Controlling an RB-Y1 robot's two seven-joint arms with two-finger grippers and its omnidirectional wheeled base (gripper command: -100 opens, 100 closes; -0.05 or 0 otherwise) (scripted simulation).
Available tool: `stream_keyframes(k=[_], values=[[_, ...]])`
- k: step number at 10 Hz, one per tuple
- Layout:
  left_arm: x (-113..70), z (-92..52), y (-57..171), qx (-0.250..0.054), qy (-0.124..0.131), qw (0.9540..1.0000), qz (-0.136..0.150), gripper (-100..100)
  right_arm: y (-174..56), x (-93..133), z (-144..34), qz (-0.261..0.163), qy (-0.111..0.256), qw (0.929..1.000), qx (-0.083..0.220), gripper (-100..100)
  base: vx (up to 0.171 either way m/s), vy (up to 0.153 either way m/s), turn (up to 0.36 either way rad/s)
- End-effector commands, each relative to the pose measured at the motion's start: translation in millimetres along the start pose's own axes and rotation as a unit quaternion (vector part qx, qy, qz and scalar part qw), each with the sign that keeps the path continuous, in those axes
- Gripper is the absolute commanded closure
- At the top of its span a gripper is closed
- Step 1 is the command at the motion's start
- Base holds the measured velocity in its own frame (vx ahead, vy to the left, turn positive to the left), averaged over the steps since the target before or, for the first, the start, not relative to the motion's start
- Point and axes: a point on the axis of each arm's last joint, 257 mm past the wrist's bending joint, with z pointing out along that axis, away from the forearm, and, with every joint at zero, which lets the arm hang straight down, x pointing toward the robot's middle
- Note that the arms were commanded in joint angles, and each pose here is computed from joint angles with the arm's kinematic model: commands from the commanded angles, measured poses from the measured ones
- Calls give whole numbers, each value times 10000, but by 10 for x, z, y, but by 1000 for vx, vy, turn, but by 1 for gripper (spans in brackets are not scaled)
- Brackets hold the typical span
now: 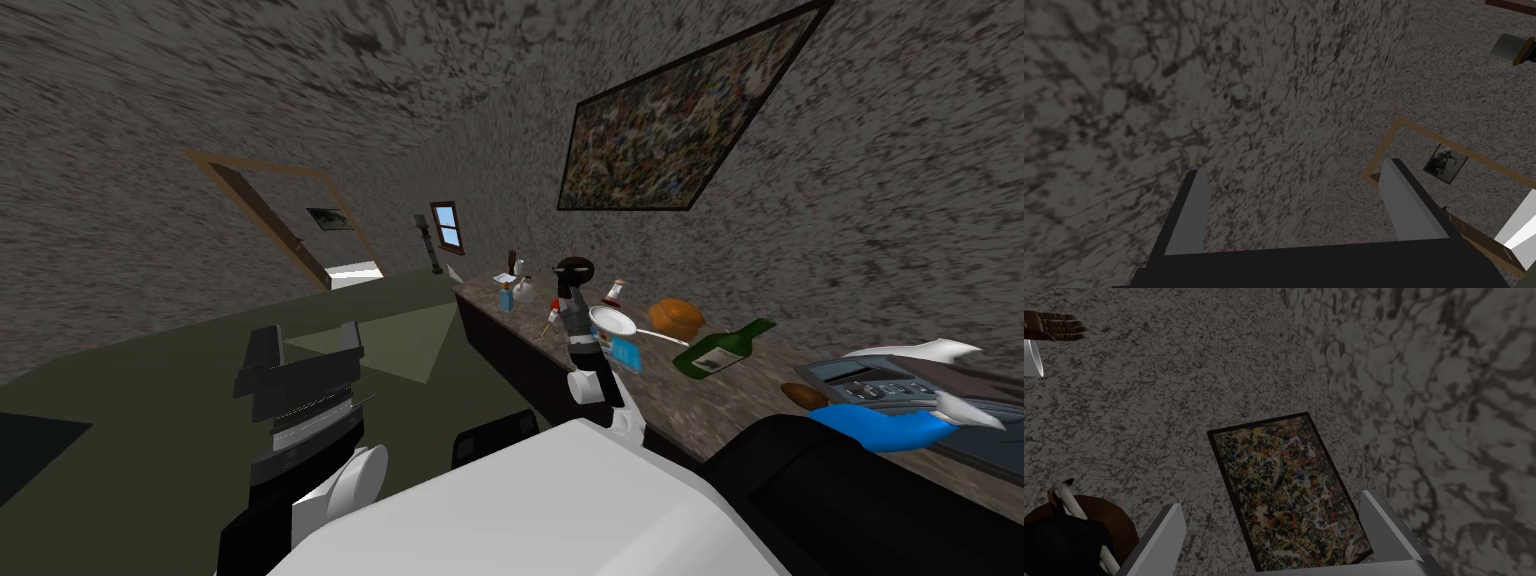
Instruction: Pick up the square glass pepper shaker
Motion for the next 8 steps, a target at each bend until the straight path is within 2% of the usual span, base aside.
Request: stream_keyframes(k=[1, 2, 3, 4, 6, 7, 8], values=[[0, 0, 0, 0, 0, 10000, 0, 0, -200, -70, 55, 234, -30, 9994, 246, -100, -97, 42, 4], [0, 0, 0, 0, 0, 10000, 0, 0, -350, -130, 78, 402, -74, 9983, 413, -100, -118, 15, 0], [0, 0, 0, 0, 0, 10000, 0, 0, -354, -130, 77, 402, -74, 9983, 420, -100, -92, -5, 4], [0, 0, 0, 0, 0, 10000, 0, 0, -518, -197, 99, 588, -137, 9964, 603, -100, -81, 22, 4], [0, 0, 0, 0, 0, 10000, 0, 0, -793, -334, 167, 1019, -298, 9903, 901, -100, -110, 30, 1], [0, 0, 0, 0, 0, 10000, 0, 0, -873, -344, 137, 1016, -316, 9894, 990, -100, -97, 7, 4], [0, 0, 0, 0, 0, 10000, 0, 0, -1041, -418, 161, 1258, -426, 9842, 1170, -100, -82, 3, 5]])
